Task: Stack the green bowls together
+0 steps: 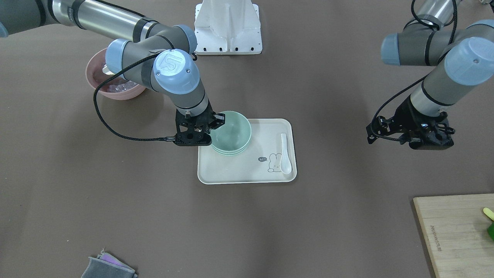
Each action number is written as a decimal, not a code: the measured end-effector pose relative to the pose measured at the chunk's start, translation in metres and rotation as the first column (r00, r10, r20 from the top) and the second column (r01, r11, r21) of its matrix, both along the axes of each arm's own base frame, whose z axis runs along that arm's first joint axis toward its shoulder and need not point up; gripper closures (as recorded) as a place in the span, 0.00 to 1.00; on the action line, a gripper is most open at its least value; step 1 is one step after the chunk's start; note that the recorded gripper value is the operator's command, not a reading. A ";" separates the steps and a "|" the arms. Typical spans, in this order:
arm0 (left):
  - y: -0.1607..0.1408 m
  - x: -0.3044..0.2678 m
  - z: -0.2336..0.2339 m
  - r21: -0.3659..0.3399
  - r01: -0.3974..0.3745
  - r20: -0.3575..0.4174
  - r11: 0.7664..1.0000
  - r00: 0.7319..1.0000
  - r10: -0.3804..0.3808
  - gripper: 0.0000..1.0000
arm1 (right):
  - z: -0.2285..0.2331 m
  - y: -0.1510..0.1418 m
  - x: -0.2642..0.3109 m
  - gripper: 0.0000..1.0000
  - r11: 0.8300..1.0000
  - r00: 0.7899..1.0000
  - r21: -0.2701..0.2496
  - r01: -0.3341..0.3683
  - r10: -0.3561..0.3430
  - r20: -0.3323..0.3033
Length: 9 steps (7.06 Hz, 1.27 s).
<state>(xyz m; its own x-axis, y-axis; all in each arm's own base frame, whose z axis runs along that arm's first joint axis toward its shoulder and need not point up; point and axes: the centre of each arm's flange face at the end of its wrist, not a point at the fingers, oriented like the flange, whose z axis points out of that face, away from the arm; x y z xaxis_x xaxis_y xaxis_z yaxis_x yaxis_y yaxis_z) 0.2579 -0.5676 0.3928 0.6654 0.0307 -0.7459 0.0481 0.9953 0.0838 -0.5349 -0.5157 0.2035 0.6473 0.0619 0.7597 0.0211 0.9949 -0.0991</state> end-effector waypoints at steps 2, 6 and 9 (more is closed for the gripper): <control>0.000 -0.001 0.000 0.001 0.002 0.000 1.000 1.000 -0.002 0.03 | 0.001 -0.001 -0.001 0.04 1.000 1.000 0.005 -0.001 0.001 0.005; -0.001 -0.001 0.000 0.000 0.002 0.000 1.000 1.000 -0.002 0.03 | -0.003 -0.001 -0.001 0.00 1.000 1.000 0.014 -0.002 0.002 0.019; -0.002 -0.004 -0.001 -0.004 0.008 0.000 1.000 1.000 -0.008 0.03 | -0.027 -0.011 0.036 0.00 1.000 0.997 -0.009 -0.030 0.031 0.078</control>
